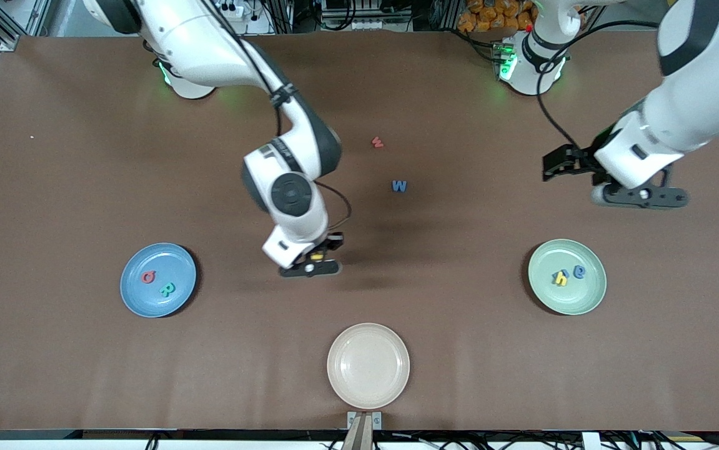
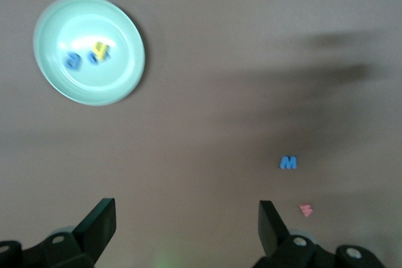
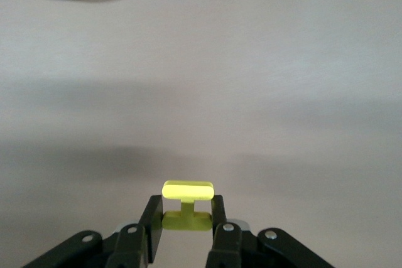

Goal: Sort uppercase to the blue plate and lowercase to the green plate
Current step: 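Carry the H to the blue plate while the left gripper reaches the w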

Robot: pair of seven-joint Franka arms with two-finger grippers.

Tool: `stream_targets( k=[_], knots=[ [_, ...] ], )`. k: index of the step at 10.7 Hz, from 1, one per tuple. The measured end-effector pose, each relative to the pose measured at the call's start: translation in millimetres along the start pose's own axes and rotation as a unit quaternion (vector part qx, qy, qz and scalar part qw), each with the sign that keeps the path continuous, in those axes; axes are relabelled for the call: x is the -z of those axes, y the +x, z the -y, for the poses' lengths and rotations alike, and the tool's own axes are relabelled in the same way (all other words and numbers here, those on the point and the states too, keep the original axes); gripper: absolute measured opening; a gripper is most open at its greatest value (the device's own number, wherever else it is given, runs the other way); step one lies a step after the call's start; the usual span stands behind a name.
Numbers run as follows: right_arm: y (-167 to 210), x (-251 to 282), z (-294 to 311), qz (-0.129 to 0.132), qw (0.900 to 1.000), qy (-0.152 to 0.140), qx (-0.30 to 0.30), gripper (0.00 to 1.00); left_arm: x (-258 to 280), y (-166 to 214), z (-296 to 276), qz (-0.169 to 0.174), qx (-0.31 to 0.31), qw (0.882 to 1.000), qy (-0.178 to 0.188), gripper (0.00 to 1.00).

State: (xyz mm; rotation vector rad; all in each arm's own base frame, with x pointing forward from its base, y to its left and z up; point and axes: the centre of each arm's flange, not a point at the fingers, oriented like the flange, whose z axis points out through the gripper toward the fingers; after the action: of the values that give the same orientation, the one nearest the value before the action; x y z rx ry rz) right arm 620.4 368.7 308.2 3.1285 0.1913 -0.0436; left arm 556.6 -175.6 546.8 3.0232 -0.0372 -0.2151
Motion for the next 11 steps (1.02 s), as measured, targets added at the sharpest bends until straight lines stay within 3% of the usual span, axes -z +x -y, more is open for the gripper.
stream_targets(
  k=[5, 8, 11],
  knots=[
    [-2.7, 26.9, -149.9, 0.02, 0.997, 0.01, 0.069, 0.36, -101.6, -38.8, -118.3, -0.008, 0.051, 0.999, -0.005, 1.0],
    [-20.3, -3.4, -220.1, 0.059, 0.994, -0.024, 0.086, 0.36, -157.3, -81.2, -173.9, -0.007, 0.093, 0.996, -0.01, 1.0],
    [-31.1, -26.6, -282.3, 0.086, 0.992, -0.017, 0.092, 0.36, -201.8, -121.4, -212.9, 0.011, 0.119, 0.993, 0.002, 1.0]
  ],
)
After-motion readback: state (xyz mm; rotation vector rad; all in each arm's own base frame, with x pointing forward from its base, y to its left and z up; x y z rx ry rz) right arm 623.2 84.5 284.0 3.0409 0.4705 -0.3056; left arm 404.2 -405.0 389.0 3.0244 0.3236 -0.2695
